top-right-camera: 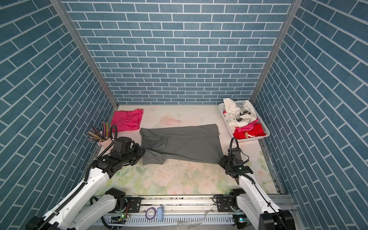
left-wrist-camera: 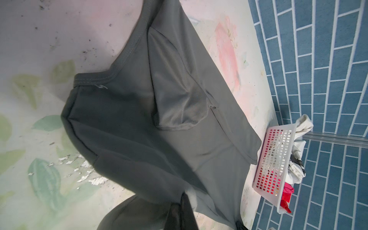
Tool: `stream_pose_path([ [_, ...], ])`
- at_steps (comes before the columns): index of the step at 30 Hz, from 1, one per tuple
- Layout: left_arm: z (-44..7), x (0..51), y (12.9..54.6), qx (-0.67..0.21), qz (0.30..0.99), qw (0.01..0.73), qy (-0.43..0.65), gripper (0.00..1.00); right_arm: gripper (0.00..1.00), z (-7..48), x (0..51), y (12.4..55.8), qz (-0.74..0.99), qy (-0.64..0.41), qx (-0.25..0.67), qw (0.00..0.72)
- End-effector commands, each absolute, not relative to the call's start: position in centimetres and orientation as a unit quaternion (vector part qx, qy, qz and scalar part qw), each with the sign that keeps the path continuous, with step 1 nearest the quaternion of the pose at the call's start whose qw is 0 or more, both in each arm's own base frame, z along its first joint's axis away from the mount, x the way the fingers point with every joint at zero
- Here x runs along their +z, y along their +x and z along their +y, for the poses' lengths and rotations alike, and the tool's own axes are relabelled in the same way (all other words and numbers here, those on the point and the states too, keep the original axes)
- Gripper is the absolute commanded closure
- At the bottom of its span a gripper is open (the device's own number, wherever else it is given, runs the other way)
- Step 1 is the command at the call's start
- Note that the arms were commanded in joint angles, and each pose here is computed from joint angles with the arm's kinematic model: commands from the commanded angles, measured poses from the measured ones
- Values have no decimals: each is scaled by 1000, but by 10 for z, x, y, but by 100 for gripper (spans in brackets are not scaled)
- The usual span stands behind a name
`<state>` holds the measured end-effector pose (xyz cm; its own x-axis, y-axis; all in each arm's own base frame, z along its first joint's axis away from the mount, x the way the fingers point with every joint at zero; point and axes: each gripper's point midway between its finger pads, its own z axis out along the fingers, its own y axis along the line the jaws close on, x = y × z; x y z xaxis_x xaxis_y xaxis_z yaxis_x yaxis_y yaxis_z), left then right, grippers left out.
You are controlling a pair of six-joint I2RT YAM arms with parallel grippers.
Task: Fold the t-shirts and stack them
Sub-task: 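Fold the grasped near edge over toward the far edge with both grippers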
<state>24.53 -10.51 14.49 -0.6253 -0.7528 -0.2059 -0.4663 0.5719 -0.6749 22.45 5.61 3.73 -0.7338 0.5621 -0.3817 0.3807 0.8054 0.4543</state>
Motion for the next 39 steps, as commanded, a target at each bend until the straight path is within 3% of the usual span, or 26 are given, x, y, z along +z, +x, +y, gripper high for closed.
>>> stream_pose_path([
  [1, -89, 139, 236, -269, 850, 246, -380, 100, 100, 45, 46, 224, 917, 255, 150, 269],
  [4, -87, 145, 245, -283, 841, 261, -380, 100, 100, 46, 60, 240, 912, 245, 160, 288],
  [22, -87, 135, 332, -260, 862, 268, -341, 100, 100, 73, 73, 329, 939, 170, 168, 248],
  [39, -86, 112, 362, -242, 878, 252, -327, 100, 94, 81, 49, 364, 955, 137, 156, 213],
])
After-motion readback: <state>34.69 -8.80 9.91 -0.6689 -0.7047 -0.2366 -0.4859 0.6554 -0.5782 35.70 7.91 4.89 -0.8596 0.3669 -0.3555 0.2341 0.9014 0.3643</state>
